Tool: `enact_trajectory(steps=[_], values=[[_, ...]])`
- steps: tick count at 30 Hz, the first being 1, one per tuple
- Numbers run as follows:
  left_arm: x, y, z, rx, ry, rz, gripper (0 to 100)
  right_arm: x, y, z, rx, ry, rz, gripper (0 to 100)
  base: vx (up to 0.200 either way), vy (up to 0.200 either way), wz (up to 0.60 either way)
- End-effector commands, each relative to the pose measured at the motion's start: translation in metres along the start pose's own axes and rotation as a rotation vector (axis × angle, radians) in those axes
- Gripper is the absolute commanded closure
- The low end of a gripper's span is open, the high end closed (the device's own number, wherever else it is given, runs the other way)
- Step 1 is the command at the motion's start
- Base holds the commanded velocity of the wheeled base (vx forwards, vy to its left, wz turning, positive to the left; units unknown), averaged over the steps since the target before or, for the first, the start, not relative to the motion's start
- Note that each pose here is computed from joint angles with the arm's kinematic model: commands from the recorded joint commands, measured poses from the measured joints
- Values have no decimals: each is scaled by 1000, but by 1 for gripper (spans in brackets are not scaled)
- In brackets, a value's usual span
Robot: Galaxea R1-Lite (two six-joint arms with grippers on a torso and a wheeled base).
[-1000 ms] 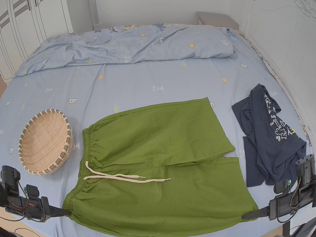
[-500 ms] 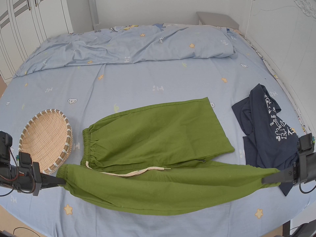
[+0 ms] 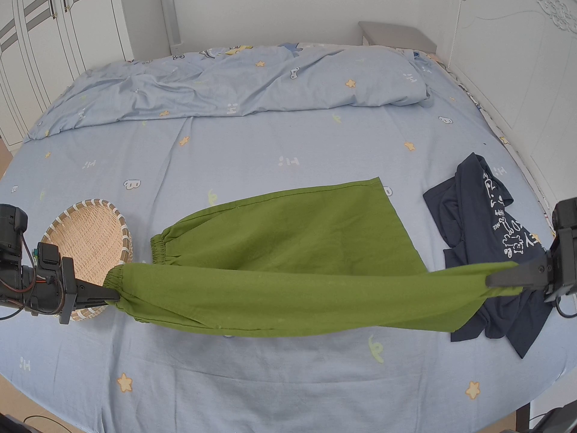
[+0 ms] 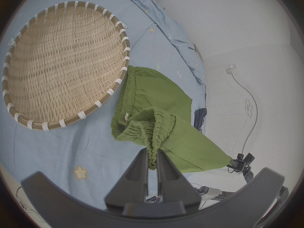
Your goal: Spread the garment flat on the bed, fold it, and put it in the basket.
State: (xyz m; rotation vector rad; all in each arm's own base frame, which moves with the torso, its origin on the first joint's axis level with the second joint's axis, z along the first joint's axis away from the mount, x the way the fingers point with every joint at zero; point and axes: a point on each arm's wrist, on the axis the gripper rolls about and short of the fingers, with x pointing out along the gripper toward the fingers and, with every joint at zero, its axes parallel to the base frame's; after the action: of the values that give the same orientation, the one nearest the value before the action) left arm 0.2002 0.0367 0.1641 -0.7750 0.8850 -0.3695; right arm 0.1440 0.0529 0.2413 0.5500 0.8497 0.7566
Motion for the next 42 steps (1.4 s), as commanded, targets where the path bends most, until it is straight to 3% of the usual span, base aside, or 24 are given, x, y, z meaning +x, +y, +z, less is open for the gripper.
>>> enact_trajectory(steps=[1, 8, 9, 13, 23, 28, 42], values=[[10, 9, 11, -34, 21, 15, 100, 16, 2, 38, 1, -5, -2, 100, 0, 0, 0], [13, 7, 29, -24, 3, 11, 100, 43, -4, 83, 13, -4, -12, 100, 0, 0, 0], [17, 5, 39, -55, 7, 6, 100, 47, -7, 99, 16, -26, -18, 100, 0, 0, 0], [19, -2, 58, -119, -13, -8, 100, 57, -11, 119, 22, -28, -24, 100, 0, 0, 0], [34, 8, 77, -133, -3, -1, 100, 81, -32, 144, 49, -26, -43, 100, 0, 0, 0], [41, 16, 87, -150, -1, 7, 100, 89, -54, 174, 69, -75, -62, 100, 0, 0, 0], [48, 3, 99, -103, -8, -12, 100, 112, -65, 203, 47, -108, -44, 100, 0, 0, 0]])
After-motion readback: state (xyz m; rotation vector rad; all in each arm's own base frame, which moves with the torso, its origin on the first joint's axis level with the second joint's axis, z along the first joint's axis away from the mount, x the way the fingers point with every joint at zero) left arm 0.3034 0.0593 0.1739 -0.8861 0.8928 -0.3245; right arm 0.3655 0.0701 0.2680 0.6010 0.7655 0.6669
